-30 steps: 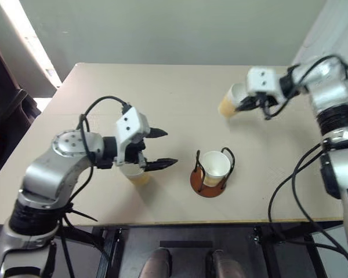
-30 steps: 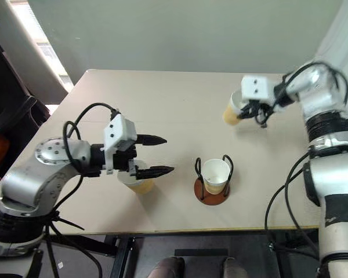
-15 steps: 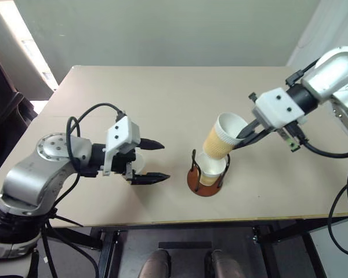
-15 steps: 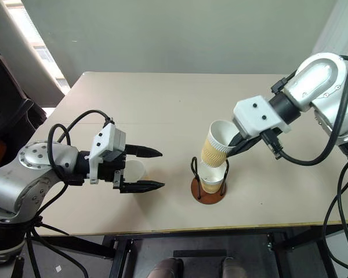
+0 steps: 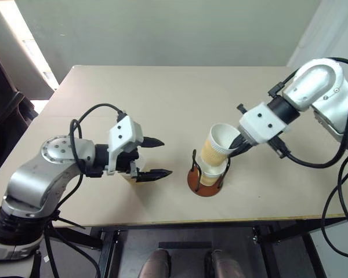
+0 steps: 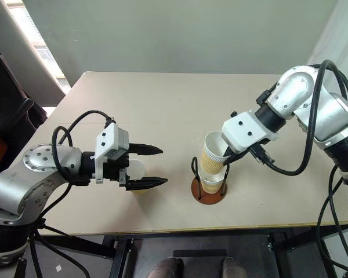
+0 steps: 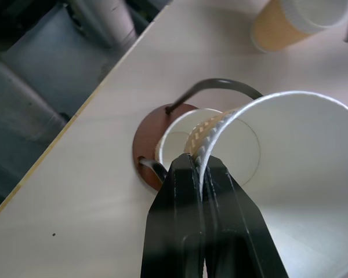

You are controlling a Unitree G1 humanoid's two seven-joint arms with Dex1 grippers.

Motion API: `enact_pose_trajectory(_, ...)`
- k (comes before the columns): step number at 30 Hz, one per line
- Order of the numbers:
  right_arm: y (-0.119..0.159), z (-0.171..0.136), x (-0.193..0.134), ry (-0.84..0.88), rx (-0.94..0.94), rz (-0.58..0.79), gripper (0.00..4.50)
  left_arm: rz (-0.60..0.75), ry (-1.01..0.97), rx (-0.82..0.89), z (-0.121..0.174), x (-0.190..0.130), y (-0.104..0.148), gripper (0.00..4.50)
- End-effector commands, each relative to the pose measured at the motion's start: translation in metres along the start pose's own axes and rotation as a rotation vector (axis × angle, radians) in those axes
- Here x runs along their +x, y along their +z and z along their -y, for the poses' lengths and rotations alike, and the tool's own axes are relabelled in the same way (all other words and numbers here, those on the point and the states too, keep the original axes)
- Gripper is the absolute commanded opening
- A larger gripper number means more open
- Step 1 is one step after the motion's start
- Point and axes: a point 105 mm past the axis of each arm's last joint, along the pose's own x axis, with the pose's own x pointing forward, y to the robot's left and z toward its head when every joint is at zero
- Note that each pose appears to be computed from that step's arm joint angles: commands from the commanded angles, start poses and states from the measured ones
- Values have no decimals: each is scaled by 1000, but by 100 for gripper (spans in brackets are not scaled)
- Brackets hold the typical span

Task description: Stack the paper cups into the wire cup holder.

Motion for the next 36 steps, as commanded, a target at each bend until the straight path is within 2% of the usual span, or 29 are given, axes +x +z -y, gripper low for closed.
enact_pose_trajectory(1,1,1,-6,-10,-36,-35,3,10,-6,29,4,1,5,450)
enact_pose_trajectory(6,-2,3,-6,-9,-48,-53,3,9,-5,29,3,2,4,450)
enact_pose_trajectory(8,-2,5,-6,-12,-48,-57,40,8,-5,29,3,2,4,450)
enact_pose_trajectory(10,-2,6,-7,-12,-46,-53,90,10,-6,30,4,4,3,450)
enact_pose_trajectory(20,11,15,-14,-72,-28,32,439,-12,-9,48,0,1,1,450)
enact_pose_trajectory(25,34,14,-12,-83,-43,169,445,-15,-19,69,-5,1,4,450)
enact_pose_trajectory(30,44,17,-19,-117,-35,222,445,-19,-32,74,-5,1,4,450)
enact_pose_trajectory(34,22,18,-25,-172,69,142,445,-70,-47,84,-3,-8,-2,450)
enact_pose_trajectory(36,8,18,-29,-241,175,166,445,-145,-42,104,-5,-18,-10,450)
